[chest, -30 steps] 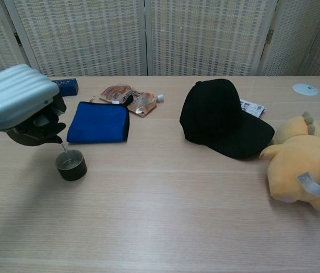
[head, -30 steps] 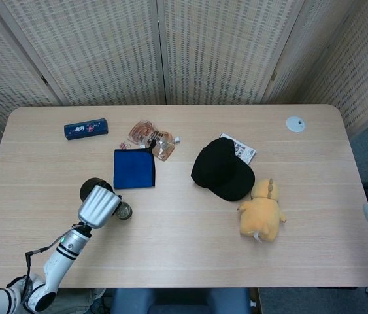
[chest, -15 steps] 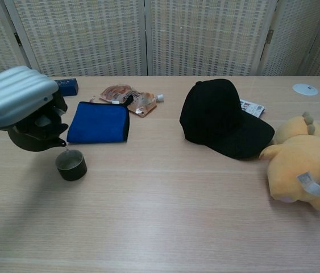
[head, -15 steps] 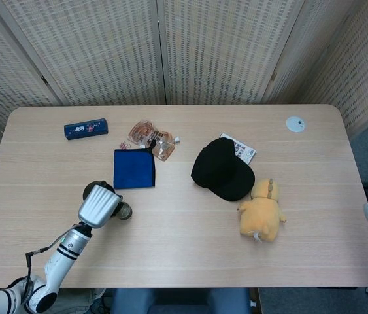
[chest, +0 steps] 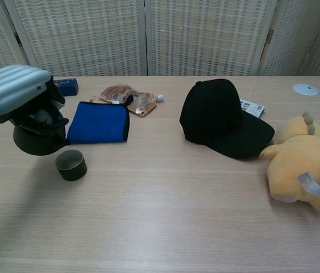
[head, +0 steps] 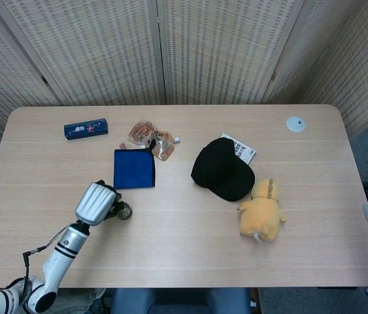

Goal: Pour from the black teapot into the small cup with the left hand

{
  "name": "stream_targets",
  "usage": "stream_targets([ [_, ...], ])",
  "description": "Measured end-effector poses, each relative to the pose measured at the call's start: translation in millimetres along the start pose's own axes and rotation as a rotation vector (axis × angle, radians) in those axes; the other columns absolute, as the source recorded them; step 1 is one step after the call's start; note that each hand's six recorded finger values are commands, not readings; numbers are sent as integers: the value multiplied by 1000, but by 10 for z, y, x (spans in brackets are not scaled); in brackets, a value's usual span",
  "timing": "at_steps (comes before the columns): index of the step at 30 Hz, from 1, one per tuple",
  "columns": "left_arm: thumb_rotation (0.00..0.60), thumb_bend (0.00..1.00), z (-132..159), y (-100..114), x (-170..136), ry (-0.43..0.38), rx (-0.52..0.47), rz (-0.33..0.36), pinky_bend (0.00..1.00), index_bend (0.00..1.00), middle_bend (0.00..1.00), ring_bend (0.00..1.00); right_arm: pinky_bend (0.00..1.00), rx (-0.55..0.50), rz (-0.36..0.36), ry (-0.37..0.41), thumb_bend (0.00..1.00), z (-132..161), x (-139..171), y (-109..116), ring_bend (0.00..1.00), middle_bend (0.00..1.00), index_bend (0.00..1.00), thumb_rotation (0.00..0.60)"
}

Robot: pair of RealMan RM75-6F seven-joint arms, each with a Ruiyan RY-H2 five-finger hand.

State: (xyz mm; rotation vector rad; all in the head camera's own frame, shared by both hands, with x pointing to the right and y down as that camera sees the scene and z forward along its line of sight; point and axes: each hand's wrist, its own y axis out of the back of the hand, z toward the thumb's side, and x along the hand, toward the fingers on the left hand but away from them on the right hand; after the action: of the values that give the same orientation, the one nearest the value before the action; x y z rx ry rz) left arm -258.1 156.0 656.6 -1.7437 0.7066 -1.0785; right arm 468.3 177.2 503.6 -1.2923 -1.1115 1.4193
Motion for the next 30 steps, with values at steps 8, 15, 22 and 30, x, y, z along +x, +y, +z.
stream_targets([
  [8,590,400,-120,146,22,66,-217,10,569,913,1000,931,71,1,3,-1,270,4,-5,-8,84,209,141,600],
  [15,583,399,-282,247,3,111,-318,29,563,909,1000,929,71,-2,6,6,270,27,-20,-25,84,209,141,600],
  [22,579,399,-406,242,-4,146,-321,31,474,908,1000,929,71,0,8,7,270,34,-25,-34,84,209,141,600],
  [30,577,399,-460,243,12,159,-320,32,329,908,1000,926,71,4,11,3,270,32,-25,-42,84,209,141,600],
])
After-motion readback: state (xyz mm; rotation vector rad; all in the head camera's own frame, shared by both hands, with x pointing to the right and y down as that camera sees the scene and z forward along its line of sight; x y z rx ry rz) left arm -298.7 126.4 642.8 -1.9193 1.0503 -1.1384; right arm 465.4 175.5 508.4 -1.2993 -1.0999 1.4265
